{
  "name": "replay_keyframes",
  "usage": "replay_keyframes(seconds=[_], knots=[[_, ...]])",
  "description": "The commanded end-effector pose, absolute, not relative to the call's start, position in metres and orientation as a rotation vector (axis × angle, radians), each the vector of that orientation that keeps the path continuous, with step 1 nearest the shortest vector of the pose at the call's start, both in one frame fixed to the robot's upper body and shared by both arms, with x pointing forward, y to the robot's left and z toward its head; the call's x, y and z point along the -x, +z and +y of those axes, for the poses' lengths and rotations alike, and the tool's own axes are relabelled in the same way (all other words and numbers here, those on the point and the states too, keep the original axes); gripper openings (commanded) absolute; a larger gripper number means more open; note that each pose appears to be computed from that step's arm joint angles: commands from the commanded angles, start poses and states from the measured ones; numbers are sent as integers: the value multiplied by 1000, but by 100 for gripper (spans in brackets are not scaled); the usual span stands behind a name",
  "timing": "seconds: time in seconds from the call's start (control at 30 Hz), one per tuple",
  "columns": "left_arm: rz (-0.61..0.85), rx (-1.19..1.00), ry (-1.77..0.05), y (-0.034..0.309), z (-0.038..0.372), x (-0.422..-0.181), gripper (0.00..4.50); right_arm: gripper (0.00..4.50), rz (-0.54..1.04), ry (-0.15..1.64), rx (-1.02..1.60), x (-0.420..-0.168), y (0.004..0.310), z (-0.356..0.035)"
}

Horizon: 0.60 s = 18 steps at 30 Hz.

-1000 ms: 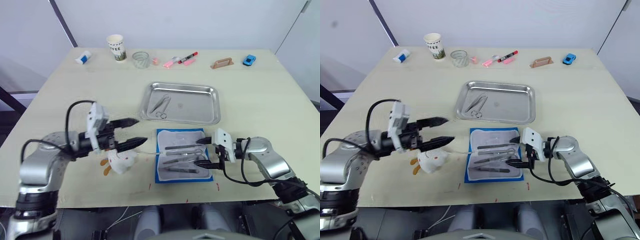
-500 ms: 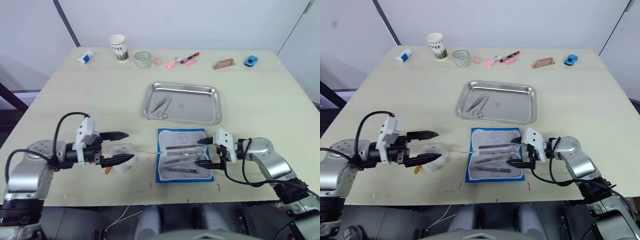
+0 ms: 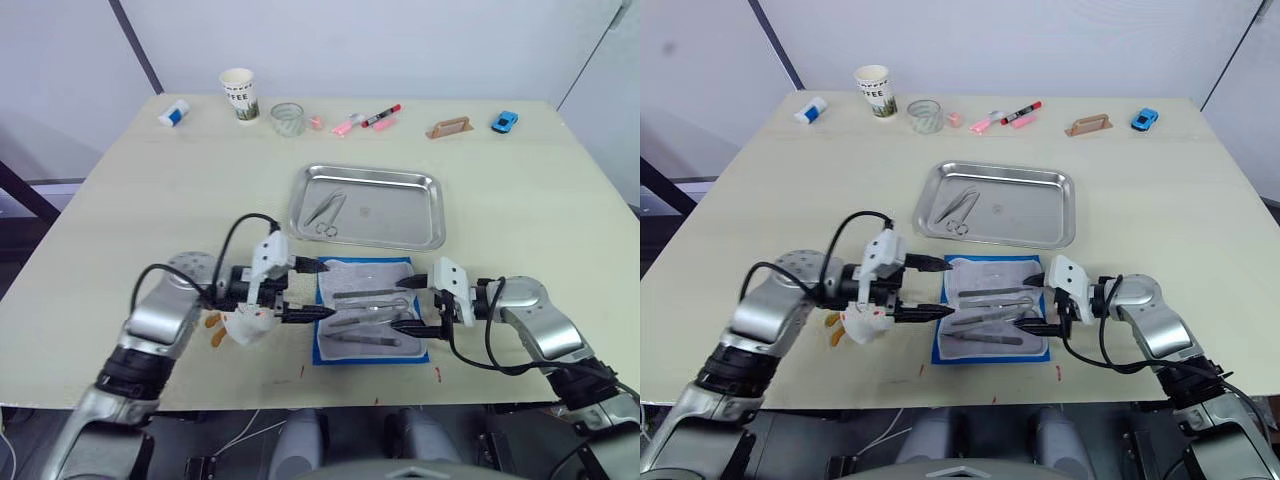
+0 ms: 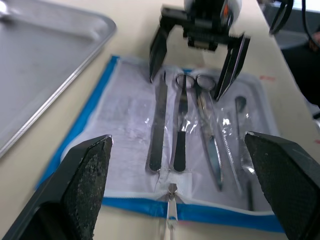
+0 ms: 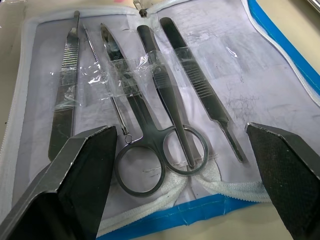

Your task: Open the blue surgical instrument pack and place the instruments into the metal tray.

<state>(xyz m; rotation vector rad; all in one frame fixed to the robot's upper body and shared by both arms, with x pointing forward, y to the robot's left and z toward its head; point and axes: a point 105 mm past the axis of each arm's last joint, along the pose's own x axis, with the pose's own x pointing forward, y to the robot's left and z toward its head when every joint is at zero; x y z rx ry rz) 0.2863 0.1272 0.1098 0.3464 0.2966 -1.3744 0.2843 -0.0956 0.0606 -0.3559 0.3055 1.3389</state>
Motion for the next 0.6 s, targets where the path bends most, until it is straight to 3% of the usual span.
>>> replay_keyframes(seconds=[0.03,0.07,0.23,0.37,0.6], knots=[[265,-401,-1385,112,122,-295,393,450,444,1296,340,-279,31,-105],[268,-415,-1384,110,121,-298,361,450,444,1296,339,-279,31,-104],[268,-444,-1398,104,115,-305,361,450,444,1292,337,-278,31,-104],[259,-473,-1419,101,112,-307,237,450,444,1287,337,-278,31,-106],[258,-496,-1437,98,108,-308,237,450,447,1281,334,-278,30,-107]])
